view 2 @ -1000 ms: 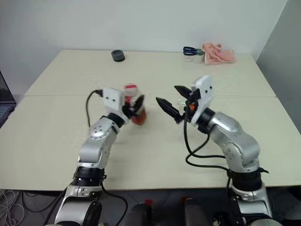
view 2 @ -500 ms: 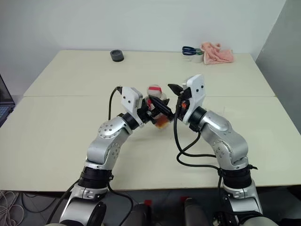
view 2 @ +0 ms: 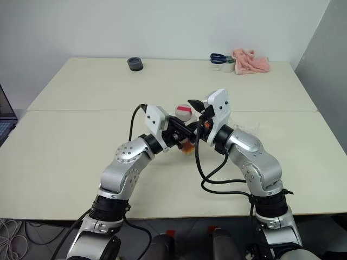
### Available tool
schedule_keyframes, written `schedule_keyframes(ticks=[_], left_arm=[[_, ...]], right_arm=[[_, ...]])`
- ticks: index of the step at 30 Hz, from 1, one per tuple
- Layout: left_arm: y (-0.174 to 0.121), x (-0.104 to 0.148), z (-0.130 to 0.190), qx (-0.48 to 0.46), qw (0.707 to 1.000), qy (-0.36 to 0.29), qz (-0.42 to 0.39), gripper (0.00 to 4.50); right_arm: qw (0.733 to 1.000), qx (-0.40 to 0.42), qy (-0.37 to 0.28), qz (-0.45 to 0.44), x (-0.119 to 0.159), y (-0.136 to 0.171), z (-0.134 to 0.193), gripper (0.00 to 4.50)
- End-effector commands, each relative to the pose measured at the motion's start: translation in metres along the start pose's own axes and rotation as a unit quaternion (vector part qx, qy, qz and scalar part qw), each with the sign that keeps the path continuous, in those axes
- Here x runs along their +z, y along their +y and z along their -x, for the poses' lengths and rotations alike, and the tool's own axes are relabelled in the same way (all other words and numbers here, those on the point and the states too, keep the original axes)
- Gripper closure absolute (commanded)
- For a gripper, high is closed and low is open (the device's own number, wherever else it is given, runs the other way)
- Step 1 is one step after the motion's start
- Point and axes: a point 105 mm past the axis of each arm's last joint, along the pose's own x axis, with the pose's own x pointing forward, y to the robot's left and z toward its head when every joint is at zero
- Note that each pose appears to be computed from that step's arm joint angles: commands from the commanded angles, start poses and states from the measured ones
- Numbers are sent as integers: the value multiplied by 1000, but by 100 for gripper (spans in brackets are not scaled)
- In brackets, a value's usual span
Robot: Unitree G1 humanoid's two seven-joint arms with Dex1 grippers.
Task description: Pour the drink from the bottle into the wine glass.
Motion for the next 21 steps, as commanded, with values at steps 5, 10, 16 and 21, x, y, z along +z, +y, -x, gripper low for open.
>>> schedule_keyframes(ticks=[5, 10, 16, 21], left_arm=[[-6, 17, 1, -13, 999, -26, -22, 265], [-6, 15, 5, -18, 999, -16, -28, 265], [-28, 37, 23, -147, 989, -15, -24, 265], [-52, 70, 53, -307, 951, -22, 14, 265]], right_arm=[[999, 13, -30, 8, 13, 5, -1, 270], [999, 15, -31, 7, 16, 2, 1, 269], [987, 158, -1, 21, 36, 16, 21, 269], [947, 319, 7, 28, 65, 47, 28, 269]])
